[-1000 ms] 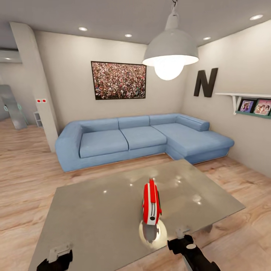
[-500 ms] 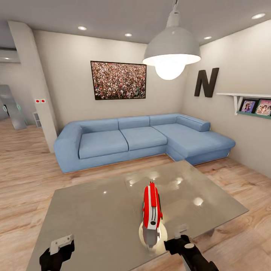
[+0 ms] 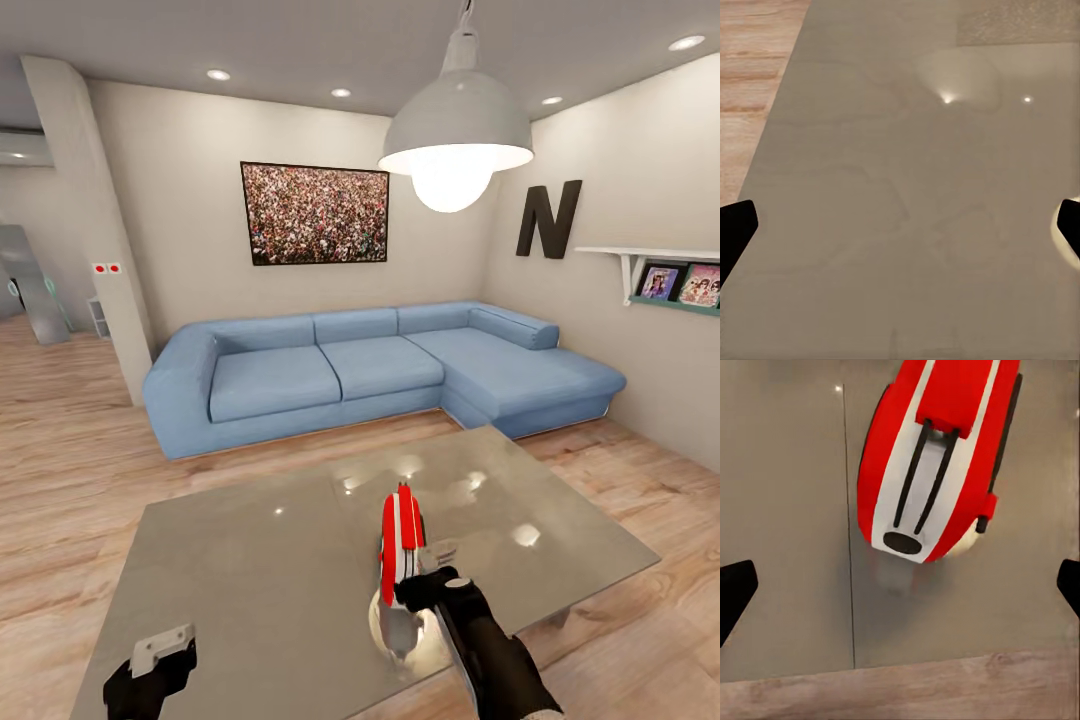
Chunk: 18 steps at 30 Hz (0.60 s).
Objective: Turn on the radio receiver that's on the table in the living room.
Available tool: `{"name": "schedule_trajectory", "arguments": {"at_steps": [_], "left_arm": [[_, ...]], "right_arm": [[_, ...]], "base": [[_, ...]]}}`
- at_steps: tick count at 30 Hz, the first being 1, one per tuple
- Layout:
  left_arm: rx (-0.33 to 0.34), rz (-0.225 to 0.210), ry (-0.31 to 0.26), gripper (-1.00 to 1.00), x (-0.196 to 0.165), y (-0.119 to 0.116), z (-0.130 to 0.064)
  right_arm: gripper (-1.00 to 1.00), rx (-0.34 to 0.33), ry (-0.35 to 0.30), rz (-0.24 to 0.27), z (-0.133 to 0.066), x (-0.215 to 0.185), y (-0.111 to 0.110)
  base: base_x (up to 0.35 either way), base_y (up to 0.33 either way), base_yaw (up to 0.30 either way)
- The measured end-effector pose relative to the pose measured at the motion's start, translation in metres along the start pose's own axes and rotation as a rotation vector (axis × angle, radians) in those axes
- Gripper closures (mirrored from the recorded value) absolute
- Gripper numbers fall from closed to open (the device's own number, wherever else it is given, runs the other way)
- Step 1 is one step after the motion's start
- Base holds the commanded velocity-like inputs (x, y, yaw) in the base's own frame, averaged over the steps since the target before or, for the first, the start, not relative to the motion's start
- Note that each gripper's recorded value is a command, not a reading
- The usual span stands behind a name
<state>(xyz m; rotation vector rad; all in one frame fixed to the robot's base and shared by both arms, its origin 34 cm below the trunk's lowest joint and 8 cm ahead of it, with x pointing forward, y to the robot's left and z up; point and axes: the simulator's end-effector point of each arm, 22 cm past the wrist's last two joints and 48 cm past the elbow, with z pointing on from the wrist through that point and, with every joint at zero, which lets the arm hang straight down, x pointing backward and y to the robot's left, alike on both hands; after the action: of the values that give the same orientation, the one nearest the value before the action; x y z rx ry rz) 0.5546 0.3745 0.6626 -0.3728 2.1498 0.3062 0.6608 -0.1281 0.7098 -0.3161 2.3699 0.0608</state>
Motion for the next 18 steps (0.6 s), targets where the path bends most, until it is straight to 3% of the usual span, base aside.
{"name": "schedule_trajectory", "arguments": {"at_steps": [5,9,18], "left_arm": [[0.001,0.000,0.001,-1.00,0.000,-0.001,0.000],[0.006,0.002,0.010,-1.00,0.005,-0.004,-0.001],[0.013,0.005,0.017,-1.00,0.008,-0.006,-0.001]], "right_arm": [[-1.00,0.017,-0.099,0.035,-0.026,-0.073,-0.015],[-1.00,-0.018,-0.120,0.085,-0.043,-0.129,-0.018],[-1.00,-0.040,-0.179,0.104,-0.070,-0.207,-0.025]], "base": [[0.000,0.000,0.000],[0.000,0.000,0.000],[0.000,0.000,0.000]]}}
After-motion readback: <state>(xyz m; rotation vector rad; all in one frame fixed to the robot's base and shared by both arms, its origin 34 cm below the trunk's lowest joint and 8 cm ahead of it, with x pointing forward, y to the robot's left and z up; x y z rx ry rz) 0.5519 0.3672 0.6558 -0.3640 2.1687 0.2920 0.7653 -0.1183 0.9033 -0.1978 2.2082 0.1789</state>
